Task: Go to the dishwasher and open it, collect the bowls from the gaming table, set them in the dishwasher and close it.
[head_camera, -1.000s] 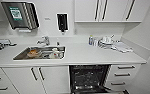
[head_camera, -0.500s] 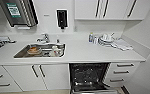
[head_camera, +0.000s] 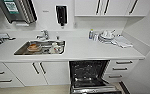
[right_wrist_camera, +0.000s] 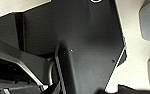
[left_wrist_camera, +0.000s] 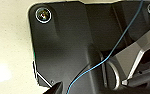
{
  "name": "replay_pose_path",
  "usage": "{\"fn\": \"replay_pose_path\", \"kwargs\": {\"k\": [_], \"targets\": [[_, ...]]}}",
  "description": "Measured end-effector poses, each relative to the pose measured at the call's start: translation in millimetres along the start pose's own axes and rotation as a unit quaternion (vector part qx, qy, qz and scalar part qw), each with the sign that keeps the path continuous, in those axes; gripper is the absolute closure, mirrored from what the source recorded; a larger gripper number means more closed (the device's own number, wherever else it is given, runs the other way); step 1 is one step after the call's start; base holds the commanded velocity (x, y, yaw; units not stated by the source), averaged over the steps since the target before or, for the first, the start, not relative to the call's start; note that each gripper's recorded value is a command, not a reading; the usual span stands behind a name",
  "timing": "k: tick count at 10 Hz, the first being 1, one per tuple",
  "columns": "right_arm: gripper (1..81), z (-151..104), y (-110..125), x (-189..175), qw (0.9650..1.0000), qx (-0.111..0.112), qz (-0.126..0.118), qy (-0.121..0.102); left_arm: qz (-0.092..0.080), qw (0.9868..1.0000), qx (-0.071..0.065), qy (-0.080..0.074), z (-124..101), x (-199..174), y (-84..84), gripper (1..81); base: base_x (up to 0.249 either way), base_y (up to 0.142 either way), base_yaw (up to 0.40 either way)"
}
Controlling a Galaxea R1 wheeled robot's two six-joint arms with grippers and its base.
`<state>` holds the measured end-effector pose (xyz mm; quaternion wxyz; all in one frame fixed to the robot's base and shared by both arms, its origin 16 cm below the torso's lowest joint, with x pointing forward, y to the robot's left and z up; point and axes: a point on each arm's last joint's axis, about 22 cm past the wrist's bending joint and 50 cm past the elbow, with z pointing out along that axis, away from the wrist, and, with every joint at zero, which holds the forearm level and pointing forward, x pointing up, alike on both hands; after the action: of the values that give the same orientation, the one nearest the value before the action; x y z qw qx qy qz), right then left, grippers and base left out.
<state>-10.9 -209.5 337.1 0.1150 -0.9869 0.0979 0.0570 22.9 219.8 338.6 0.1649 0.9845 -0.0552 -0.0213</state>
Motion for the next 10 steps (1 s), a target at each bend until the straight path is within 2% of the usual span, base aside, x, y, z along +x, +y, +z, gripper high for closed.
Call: {"fn": "replay_pose_path", "kwargs": {"k": [2, 4, 7, 10], "targets": [[1.0, -12.9, 8.4, -9.9, 0.9999, -0.010, 0.012, 0.002, -0.004, 0.9999, -0.001, -0.012, -11.6, -19.4, 6.5, 1.0, 0.000, 0.000, 0.000], [1.0, -23.1, 17.8, -8.8, 0.9999, -0.011, 0.010, 0.004, -0.005, 0.9999, -0.002, -0.014, -19.2, -28.3, 11.9, 1.0, 0.000, 0.000, 0.000], [1.0, -33.3, 3.8, -2.4, 0.9995, 0.003, 0.001, 0.030, 0.006, 0.9998, 0.000, 0.019, -30.2, -9.7, 15.7, 1.0, 0.000, 0.000, 0.000], [1.0, -46.0, 2.2, 2.8, 0.9983, 0.006, -0.006, 0.058, 0.016, 0.9987, 0.005, 0.048, -43.7, -1.4, 18.7, 1.0, 0.000, 0.000, 0.000]]}}
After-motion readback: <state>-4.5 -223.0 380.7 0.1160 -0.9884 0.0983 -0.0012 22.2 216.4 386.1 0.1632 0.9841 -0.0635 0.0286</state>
